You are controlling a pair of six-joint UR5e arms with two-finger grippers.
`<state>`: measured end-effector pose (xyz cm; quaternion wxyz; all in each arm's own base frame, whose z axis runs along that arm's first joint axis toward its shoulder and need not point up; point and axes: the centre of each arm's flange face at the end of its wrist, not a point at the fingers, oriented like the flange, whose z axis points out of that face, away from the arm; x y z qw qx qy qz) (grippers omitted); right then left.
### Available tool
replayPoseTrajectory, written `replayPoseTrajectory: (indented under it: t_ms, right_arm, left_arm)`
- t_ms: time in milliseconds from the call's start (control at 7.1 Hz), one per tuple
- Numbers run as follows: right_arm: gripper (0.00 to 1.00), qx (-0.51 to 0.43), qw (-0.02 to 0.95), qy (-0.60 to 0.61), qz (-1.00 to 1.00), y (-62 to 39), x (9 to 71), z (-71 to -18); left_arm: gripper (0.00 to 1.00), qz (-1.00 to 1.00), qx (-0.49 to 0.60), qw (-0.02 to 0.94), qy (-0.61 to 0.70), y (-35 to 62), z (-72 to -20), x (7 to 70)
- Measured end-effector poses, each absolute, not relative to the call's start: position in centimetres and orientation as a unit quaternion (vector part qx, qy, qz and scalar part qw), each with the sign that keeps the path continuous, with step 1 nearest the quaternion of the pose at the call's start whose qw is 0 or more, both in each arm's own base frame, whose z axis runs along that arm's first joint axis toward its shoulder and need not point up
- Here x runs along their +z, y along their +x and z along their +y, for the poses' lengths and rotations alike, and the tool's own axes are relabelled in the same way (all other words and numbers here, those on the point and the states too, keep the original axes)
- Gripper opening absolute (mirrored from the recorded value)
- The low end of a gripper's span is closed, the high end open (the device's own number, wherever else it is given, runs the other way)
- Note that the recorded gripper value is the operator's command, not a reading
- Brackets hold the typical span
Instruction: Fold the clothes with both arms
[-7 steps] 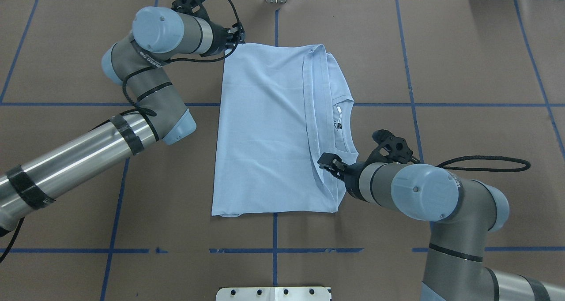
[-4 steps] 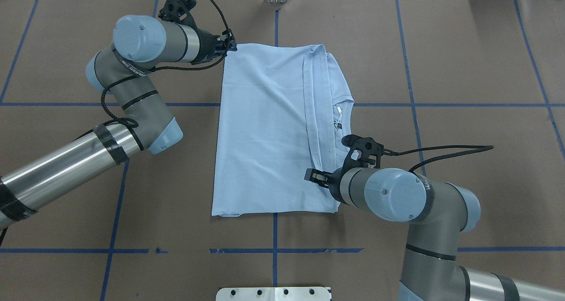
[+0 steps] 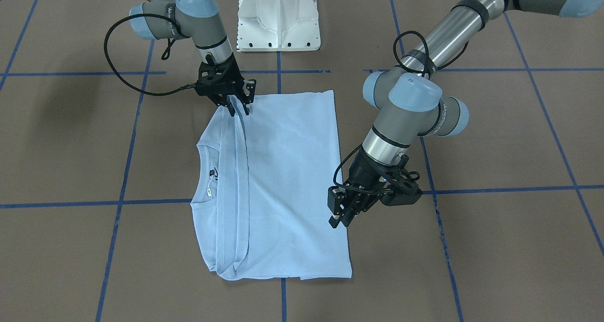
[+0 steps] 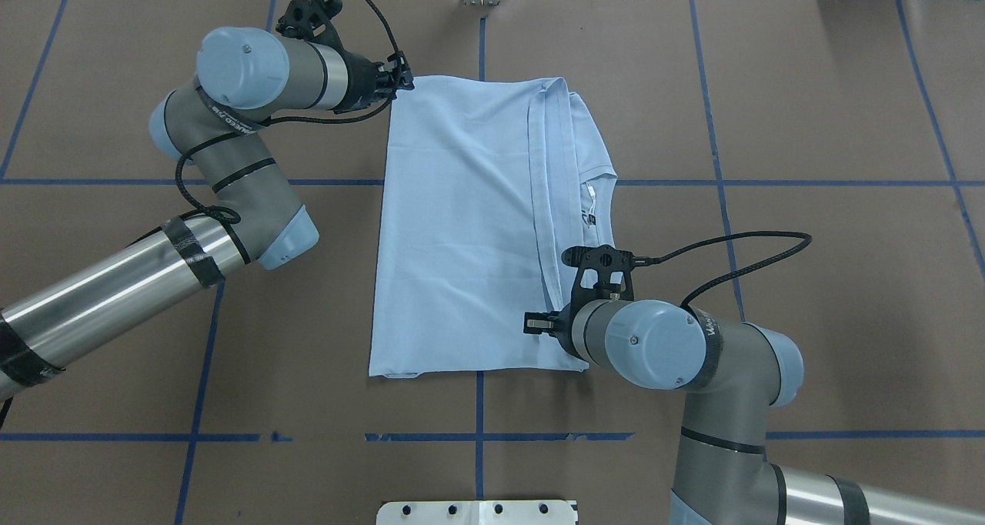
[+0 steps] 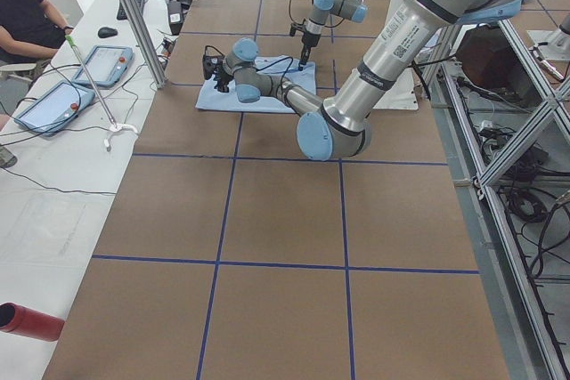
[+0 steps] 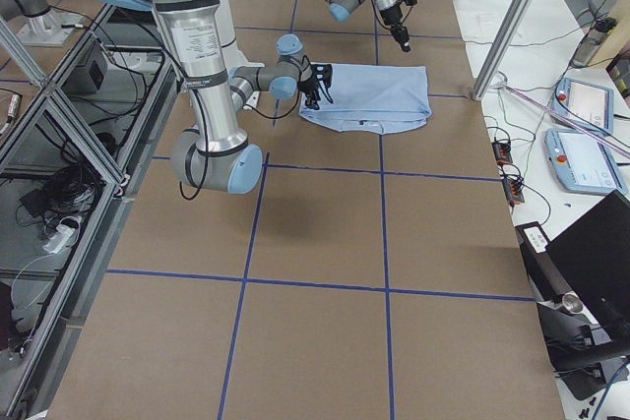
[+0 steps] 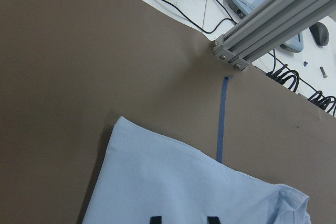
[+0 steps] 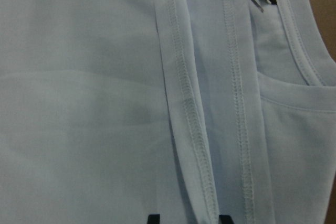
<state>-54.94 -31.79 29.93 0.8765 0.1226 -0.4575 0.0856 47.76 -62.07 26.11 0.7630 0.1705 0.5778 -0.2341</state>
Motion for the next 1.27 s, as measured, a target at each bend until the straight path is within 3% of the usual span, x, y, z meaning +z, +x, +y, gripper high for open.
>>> replayPoseTrajectory:
  t_ms: [845,986,1127,1268]
  right_arm:
    - [0.00,0.084,0.880,0.122,-0.451,-51.4,32.1,-30.9]
    - [0.16,0.085,0.881,0.122,-0.450,-51.1,32.3,-30.8]
    - [0.54,0.087,0.880,0.121,-0.450,-51.1,32.3,-30.7]
    - [0.58,0.088,0.879,0.120,-0.453,-51.2,32.1,-30.7]
  left_arm:
    - [0.40,0.579,-0.232,0.763,0.170,48.0,-61.9,26.0]
    - [0.40,0.579,-0.232,0.763,0.170,48.0,-61.9,26.0]
    - [0.40,0.579,-0.232,0.763,0.170,48.0,-61.8,26.0]
    - [0.40,0.579,-0.232,0.763,0.169,48.1,-61.8,26.0]
